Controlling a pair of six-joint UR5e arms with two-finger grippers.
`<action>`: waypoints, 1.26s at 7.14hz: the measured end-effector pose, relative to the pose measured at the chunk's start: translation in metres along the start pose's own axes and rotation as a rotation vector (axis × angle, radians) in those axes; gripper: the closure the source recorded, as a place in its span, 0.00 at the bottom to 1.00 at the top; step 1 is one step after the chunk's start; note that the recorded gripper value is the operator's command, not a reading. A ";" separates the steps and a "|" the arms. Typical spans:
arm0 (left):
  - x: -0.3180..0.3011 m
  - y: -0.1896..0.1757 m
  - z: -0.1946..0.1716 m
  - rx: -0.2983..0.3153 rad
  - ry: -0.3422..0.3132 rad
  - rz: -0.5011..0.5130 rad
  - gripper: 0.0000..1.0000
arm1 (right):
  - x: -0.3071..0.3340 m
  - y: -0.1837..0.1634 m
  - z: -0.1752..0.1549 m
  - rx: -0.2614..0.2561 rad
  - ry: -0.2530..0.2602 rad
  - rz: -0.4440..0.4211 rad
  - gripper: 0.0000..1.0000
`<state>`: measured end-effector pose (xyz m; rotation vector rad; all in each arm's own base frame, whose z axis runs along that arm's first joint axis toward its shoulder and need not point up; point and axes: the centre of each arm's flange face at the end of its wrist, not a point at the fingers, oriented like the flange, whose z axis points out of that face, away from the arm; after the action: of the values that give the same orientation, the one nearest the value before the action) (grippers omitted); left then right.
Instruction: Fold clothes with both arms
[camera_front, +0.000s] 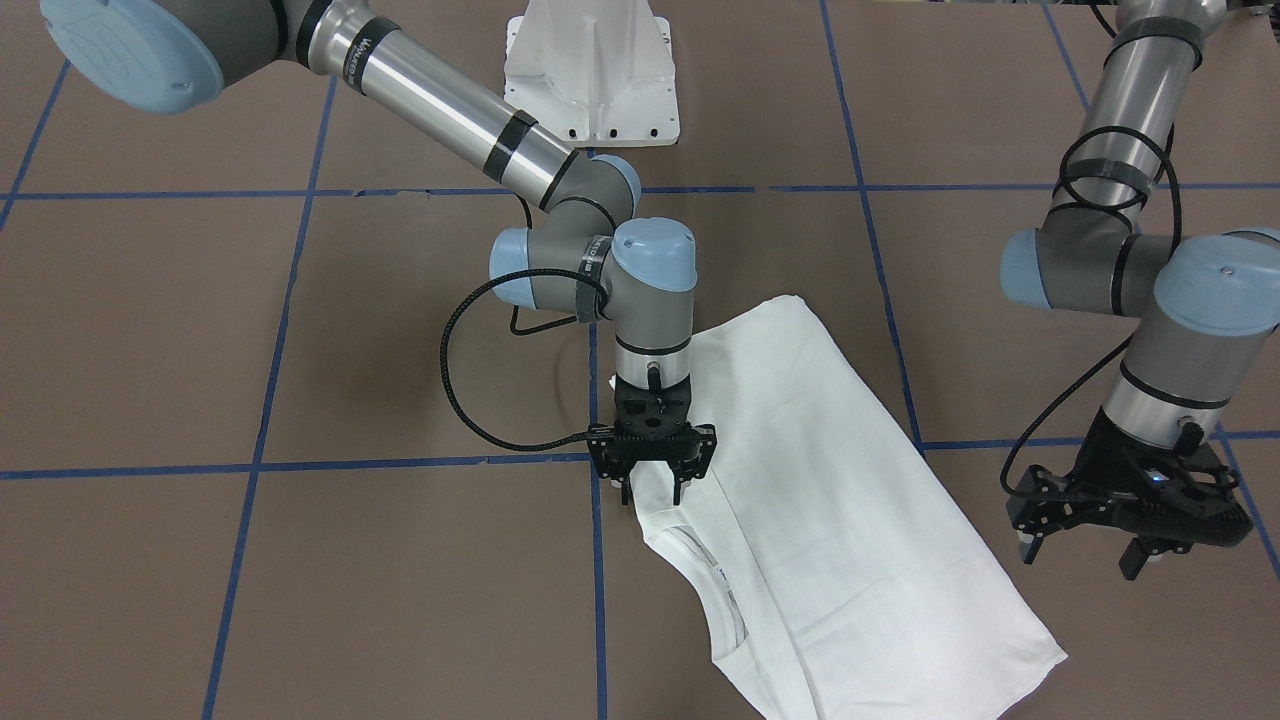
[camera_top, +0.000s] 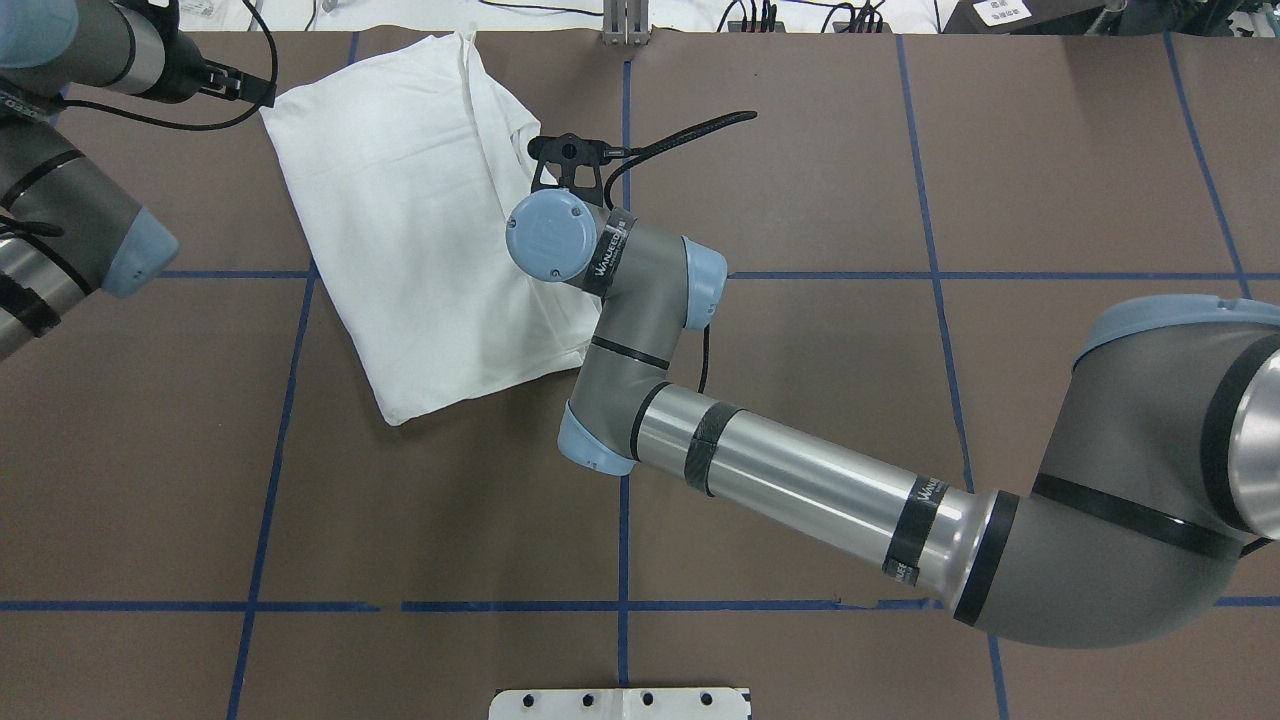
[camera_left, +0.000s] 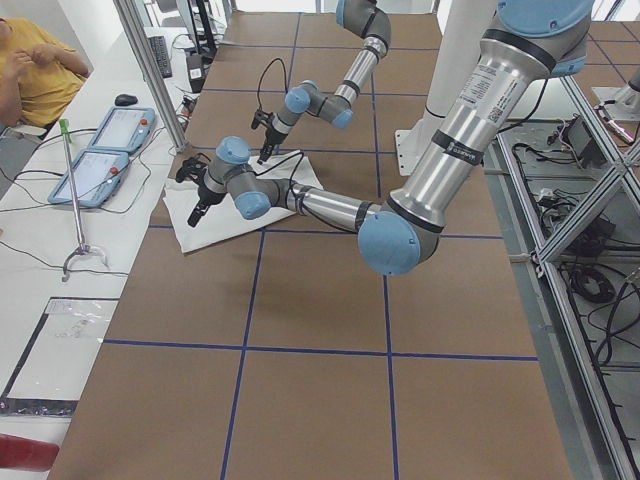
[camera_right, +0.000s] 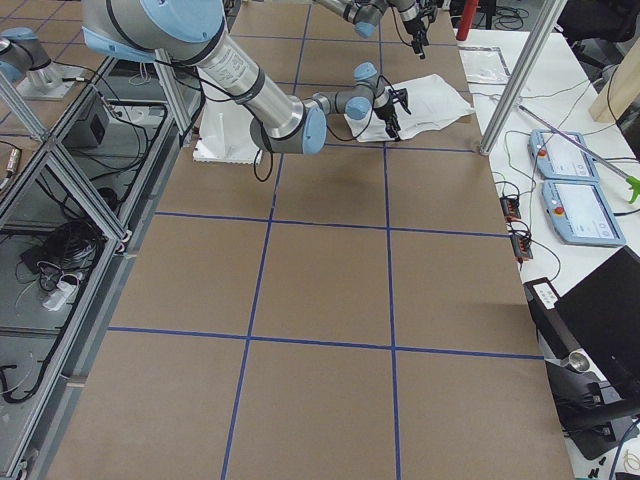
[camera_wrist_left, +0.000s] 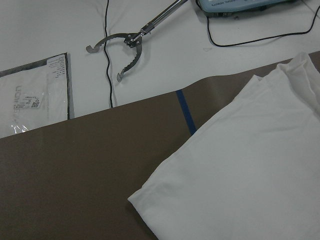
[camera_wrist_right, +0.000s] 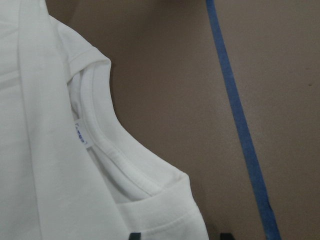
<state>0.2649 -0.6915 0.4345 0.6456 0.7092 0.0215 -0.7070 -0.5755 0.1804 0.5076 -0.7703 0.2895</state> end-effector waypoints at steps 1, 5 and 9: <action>0.000 0.000 0.000 0.000 0.000 0.000 0.00 | 0.000 0.001 0.001 0.000 0.001 0.000 0.57; 0.000 0.000 0.000 0.000 0.000 -0.002 0.00 | 0.005 0.001 0.003 -0.002 0.006 -0.001 1.00; -0.003 0.012 -0.009 0.004 0.007 -0.019 0.00 | 0.011 -0.026 -0.020 -0.024 -0.056 -0.009 1.00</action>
<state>0.2601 -0.6773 0.4381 0.6426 0.7223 0.0045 -0.6762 -0.5861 0.1676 0.4982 -0.8248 0.2580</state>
